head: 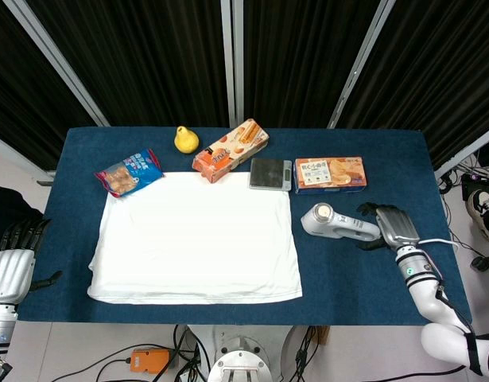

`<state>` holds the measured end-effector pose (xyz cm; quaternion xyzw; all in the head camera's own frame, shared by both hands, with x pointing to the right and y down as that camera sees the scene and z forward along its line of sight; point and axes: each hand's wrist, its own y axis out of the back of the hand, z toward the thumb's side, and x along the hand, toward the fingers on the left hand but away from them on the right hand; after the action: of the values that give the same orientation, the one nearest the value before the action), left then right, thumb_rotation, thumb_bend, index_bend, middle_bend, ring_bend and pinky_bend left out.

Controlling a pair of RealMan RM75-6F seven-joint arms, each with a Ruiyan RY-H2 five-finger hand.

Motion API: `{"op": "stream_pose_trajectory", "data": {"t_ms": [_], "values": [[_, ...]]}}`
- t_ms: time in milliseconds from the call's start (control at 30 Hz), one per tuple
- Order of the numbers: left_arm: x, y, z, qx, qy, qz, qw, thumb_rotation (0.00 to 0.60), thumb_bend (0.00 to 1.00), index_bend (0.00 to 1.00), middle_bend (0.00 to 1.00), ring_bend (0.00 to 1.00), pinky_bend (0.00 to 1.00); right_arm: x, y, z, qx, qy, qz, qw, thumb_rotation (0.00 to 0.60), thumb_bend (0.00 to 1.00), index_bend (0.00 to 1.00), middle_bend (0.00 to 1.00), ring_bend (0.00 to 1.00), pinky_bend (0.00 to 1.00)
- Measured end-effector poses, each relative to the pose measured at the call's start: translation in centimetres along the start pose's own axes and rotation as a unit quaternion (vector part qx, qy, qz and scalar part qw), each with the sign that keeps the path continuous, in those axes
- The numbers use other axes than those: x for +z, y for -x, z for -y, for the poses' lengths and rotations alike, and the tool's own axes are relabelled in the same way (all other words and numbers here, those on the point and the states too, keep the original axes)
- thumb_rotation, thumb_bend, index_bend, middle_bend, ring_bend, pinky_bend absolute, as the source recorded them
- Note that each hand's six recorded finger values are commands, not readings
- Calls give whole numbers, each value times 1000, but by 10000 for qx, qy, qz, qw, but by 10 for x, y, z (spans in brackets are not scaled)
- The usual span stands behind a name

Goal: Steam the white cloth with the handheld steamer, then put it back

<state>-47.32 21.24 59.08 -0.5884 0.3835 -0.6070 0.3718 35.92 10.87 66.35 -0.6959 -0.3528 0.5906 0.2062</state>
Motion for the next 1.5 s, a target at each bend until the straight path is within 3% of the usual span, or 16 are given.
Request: {"op": "stream_pose_trajectory", "data": {"t_ms": [200,367,500,1167,1500], "values": [[-1,0,1,-24,-10,-14,10000,600,63,61,99,1,0,6,12,8,240,255,45,9994,600,147,415,445,390,296],[-2,0,2,-37,-12,-10,10000,600,63,61,99,1,0,6,13,11,282,495,94,9983,600,148,423,455,427,91],[-3,-1,3,-44,-7,-3,10000,600,63,61,99,1,0,5,12,12,309,618,123,9975,600,147,422,455,439,5],[-6,1,8,-107,-1,-32,9999,600,63,61,99,1,0,5,19,23,842,1467,277,9852,600,150,472,492,502,0],[-7,2,12,-143,30,-57,9999,600,63,61,99,1,0,-3,15,28,1025,1543,354,9821,600,152,489,506,514,0]]}}
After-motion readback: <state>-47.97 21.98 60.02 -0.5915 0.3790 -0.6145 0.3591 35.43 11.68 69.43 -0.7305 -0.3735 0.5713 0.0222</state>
